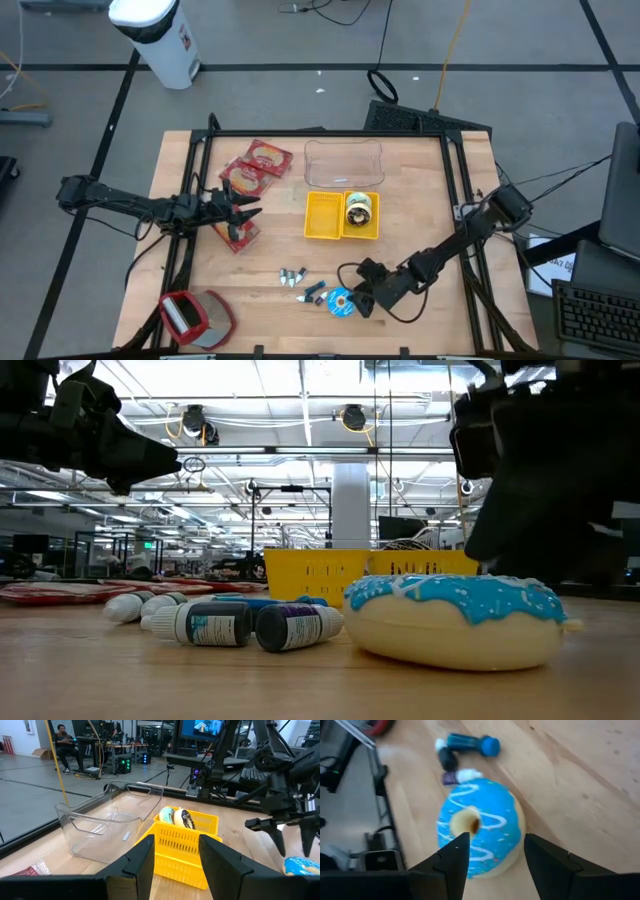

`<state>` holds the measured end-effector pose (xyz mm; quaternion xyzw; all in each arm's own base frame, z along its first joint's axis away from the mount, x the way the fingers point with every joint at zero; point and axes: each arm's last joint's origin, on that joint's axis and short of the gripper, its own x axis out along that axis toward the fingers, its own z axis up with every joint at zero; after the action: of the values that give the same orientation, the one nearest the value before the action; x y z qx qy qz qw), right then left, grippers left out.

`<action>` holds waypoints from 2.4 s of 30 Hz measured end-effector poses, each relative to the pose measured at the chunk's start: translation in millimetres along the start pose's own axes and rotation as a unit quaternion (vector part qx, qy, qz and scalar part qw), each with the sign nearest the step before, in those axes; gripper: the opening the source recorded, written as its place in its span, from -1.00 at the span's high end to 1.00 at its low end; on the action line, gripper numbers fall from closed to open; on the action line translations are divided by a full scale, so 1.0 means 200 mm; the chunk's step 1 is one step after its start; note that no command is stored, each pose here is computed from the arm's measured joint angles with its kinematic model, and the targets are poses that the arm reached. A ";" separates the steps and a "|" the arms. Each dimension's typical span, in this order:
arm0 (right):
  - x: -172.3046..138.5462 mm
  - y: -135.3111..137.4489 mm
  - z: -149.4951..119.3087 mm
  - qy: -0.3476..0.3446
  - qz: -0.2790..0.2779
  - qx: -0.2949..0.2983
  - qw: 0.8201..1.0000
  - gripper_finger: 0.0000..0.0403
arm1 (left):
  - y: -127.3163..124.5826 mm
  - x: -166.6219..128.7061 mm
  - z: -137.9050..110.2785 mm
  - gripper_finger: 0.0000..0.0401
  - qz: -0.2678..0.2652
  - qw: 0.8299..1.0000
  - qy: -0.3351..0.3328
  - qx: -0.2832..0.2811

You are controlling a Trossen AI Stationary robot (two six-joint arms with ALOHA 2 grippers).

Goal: Pick & Place Food Item
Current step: Put the blue donut into the right yellow bin

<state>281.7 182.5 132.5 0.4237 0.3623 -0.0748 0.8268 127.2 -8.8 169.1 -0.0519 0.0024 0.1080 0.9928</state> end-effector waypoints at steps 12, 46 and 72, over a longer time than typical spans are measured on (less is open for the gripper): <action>0.08 -0.02 -0.04 0.023 0.017 0.014 1.000 0.16 | 0.00 0.00 0.00 0.24 0.000 1.000 0.000 0.000; -0.19 0.18 0.16 -0.027 0.150 -0.160 0.975 0.91 | 0.00 0.00 0.00 0.24 0.000 1.000 0.000 0.000; -0.62 -0.13 0.56 -0.176 -0.151 -0.320 0.919 0.92 | 0.00 0.00 0.00 0.24 0.000 1.000 0.000 0.000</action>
<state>240.7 58.7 240.9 0.0572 0.2748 -0.1524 0.9476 127.2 -8.8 169.1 -0.0520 0.0022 0.1080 0.9928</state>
